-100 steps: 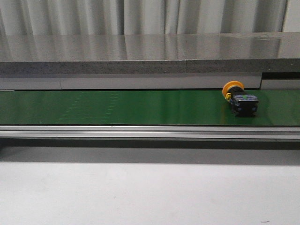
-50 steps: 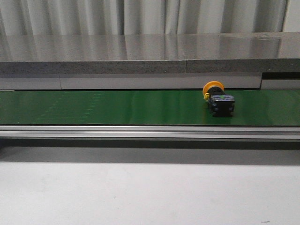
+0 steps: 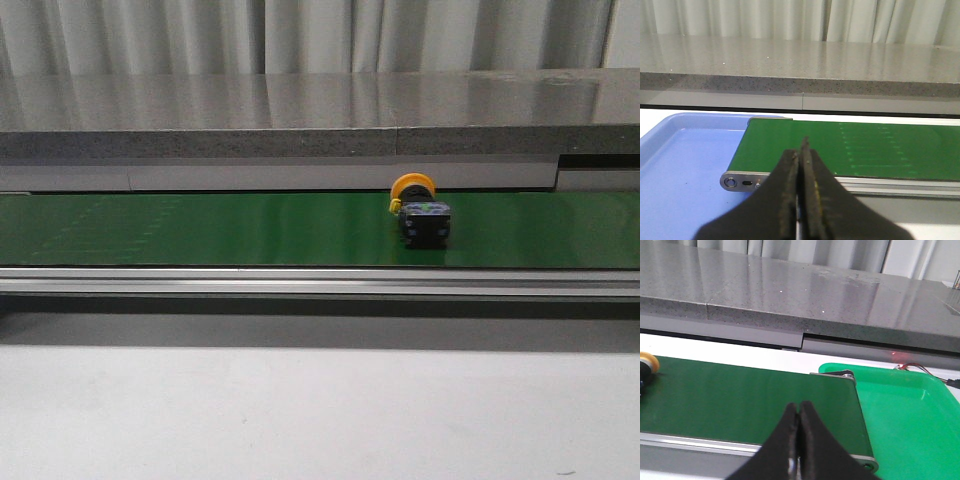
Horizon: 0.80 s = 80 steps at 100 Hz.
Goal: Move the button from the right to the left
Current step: 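Withdraw the right gripper while the belt carries the button toward the left arm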
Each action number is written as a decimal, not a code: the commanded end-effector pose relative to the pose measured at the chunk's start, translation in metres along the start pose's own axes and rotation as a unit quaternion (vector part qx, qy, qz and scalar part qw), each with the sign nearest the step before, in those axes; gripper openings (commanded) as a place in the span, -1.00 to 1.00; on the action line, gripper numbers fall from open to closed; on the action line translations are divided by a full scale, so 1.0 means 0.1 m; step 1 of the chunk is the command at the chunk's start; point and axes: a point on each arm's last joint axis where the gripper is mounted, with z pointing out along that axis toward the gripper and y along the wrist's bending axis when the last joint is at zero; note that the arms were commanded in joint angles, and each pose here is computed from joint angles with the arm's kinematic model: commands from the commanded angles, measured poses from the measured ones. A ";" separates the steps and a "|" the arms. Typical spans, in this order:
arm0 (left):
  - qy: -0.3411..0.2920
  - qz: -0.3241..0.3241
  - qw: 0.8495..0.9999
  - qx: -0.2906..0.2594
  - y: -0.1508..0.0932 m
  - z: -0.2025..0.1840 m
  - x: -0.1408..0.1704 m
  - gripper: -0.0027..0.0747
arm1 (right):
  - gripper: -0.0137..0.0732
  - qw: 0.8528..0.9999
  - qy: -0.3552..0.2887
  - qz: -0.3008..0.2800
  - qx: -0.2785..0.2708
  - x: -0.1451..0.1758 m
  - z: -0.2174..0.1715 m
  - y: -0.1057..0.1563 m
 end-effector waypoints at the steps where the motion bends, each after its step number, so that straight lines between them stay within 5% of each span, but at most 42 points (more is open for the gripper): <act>1: -0.040 0.000 0.999 0.004 0.00 0.00 0.05 -0.98 | -0.84 0.999 -0.051 -0.004 0.006 -0.16 -0.01 -0.02; 24: -0.063 0.000 0.998 0.004 -0.01 -0.01 -0.11 -0.98 | -0.84 0.999 -0.051 -0.004 0.006 -0.16 -0.01 -0.02; 80: 0.039 -0.010 0.999 0.004 -0.05 0.41 -1.05 -0.98 | -0.84 0.999 -0.051 -0.004 0.006 -0.16 -0.01 -0.02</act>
